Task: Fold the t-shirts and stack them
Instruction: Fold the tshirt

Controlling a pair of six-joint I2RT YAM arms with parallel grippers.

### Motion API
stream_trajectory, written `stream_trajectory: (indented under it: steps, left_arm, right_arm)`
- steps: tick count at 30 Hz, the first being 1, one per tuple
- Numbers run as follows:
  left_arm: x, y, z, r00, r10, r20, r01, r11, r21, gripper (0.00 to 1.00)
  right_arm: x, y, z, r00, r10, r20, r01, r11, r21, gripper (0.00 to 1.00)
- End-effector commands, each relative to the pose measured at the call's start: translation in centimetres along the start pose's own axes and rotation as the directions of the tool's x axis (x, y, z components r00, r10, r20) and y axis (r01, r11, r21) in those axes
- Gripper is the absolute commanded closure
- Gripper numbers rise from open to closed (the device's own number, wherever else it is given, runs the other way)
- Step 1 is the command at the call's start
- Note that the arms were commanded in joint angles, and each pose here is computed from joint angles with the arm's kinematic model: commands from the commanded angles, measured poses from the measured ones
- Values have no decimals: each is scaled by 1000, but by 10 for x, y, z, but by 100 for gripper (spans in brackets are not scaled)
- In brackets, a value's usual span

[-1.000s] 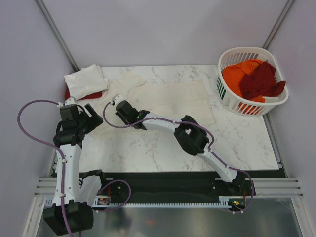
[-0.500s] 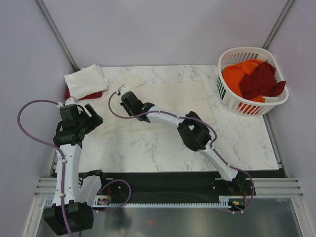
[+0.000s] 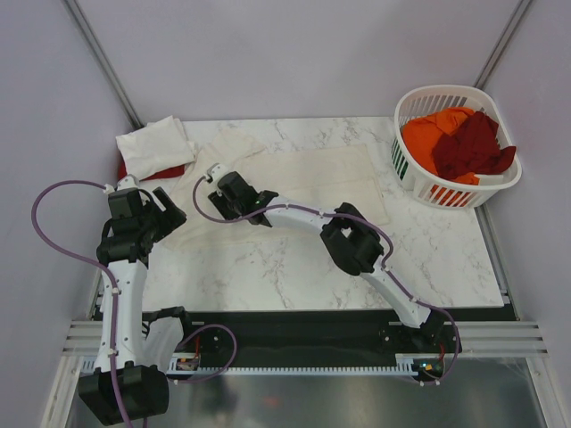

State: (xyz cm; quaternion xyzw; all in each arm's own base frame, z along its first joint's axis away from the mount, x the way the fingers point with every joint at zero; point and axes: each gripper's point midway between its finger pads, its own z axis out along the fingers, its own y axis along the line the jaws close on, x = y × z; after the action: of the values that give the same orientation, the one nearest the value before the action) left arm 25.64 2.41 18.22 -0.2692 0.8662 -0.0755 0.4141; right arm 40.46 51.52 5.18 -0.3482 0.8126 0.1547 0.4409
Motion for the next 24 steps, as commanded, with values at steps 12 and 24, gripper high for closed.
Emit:
stream_trajectory:
  steps: [12, 24]
  left_arm:
    - [-6, -6, -2, 999, 46, 29, -47, 998, 34, 18]
    - [-6, -5, -3, 999, 46, 29, -47, 998, 32, 18]
  right_arm:
    - [-61, 10, -43, 986, -106, 130, 80, 978, 191, 38]
    - [-35, 32, -30, 992, -94, 81, 85, 991, 103, 51]
